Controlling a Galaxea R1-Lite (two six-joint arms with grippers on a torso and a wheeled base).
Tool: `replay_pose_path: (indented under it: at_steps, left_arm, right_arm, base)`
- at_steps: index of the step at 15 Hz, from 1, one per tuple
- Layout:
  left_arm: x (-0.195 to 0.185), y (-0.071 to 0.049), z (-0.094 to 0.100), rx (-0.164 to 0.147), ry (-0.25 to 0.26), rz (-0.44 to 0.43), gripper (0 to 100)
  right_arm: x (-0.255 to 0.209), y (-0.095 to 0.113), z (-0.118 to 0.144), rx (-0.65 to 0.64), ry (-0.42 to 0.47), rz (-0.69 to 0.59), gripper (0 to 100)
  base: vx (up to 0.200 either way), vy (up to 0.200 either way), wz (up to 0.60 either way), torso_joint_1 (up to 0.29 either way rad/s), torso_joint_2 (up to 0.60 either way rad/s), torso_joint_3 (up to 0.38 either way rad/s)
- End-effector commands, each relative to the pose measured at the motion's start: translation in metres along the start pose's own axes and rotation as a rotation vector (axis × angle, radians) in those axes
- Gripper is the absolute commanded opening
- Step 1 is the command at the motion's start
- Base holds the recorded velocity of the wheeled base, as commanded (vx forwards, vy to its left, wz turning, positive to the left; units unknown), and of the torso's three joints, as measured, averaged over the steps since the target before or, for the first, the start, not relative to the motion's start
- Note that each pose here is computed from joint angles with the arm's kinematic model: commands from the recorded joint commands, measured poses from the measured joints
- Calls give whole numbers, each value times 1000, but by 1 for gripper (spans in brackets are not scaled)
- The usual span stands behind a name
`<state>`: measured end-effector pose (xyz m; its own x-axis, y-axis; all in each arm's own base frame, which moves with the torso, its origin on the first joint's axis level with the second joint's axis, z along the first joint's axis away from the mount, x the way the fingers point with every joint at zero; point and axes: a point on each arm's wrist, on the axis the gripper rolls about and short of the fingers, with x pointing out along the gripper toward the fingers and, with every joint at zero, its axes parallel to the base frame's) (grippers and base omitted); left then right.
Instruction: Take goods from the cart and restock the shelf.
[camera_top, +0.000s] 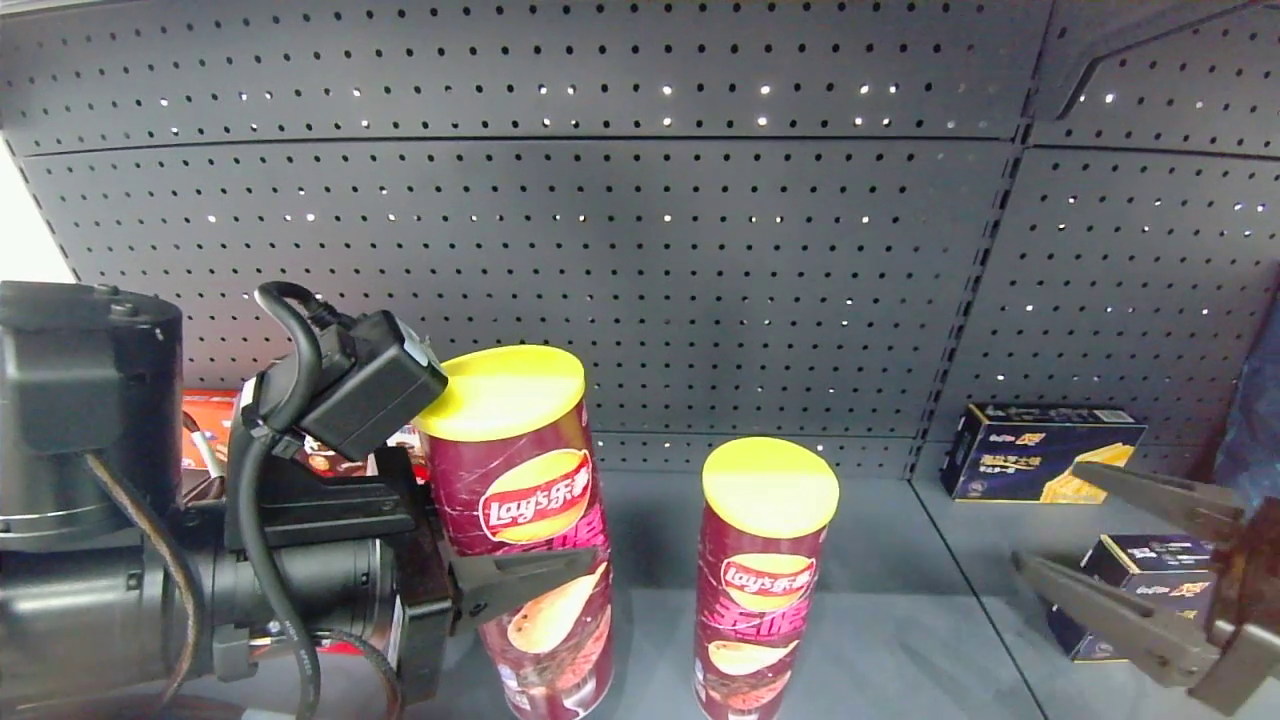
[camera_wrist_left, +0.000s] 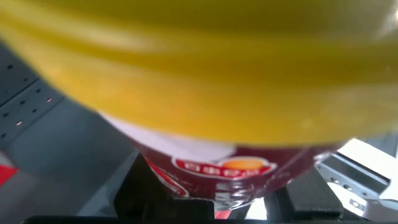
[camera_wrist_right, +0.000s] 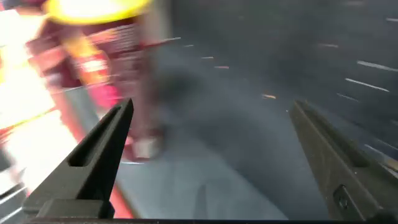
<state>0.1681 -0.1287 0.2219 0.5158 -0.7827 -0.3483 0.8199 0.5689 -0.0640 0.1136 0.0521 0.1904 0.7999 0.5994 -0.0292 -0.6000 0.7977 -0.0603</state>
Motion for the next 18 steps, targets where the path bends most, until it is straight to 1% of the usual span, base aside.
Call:
replay_pose_path:
  at_steps: [1,3,4,6,7,8,9,10,11,12,13,15,16,17,18]
  left_arm:
    - [-1,0,0,0,-1,19,0]
    - [-1,0,3,7,-8,54,0]
    - [0,-3,2,12,-2,54,0]
    - [2,-9,1,20,5,33,0]
    - [3,-10,0,22,6,27,0]
    - [3,-10,0,22,8,26,0]
    - [3,-9,-3,17,16,26,0]
    - [2,-9,-4,15,16,28,0]
    - [-3,-8,-5,11,11,36,0]
    - [-4,-7,-7,6,16,42,0]
    - [-5,-7,-9,6,18,42,0]
    - [-6,-8,-12,3,24,32,0]
    - [-6,-8,-13,2,24,15,0]
    - [-6,-8,-13,3,25,9,0]
    - [-6,-8,-11,5,18,8,0]
  right_arm:
    - [-72,9,1,33,-98,-328,100]
    - [-93,14,-11,43,-73,-464,100]
    - [-109,18,-23,50,-39,-585,100]
    - [-126,24,-39,52,-26,-686,100]
    - [-137,30,-57,51,-17,-761,100]
    - [-142,34,-73,51,-12,-781,100]
    - [-141,35,-94,55,-8,-813,100]
    - [-139,34,-96,43,-47,-827,100]
    - [-137,34,-99,9,-41,-816,100]
    - [-136,34,-102,6,-17,-764,100]
    - [-135,35,-102,4,-13,-705,100]
    - [-132,39,-108,-12,39,-502,100]
    - [-132,41,-108,-22,42,-451,100]
    - [-132,40,-108,-20,42,-455,100]
    - [-133,38,-109,11,42,-568,100]
  base:
    - [0,0,0,0,0,0]
    - [0,0,0,0,0,0]
    - [0,0,0,0,0,0]
    - [0,0,0,0,0,0]
    - [0,0,0,0,0,0]
    - [0,0,0,0,0,0]
    - [0,0,0,0,0,0]
    - [0,0,0,0,0,0]
    - [0,0,0,0,0,0]
    - [0,0,0,0,0,0]
    - [0,0,0,0,0,0]
    - [0,0,0,0,0,0]
    - [0,0,0,0,0,0]
    - [0,0,0,0,0,0]
    - [0,0,0,0,0,0]
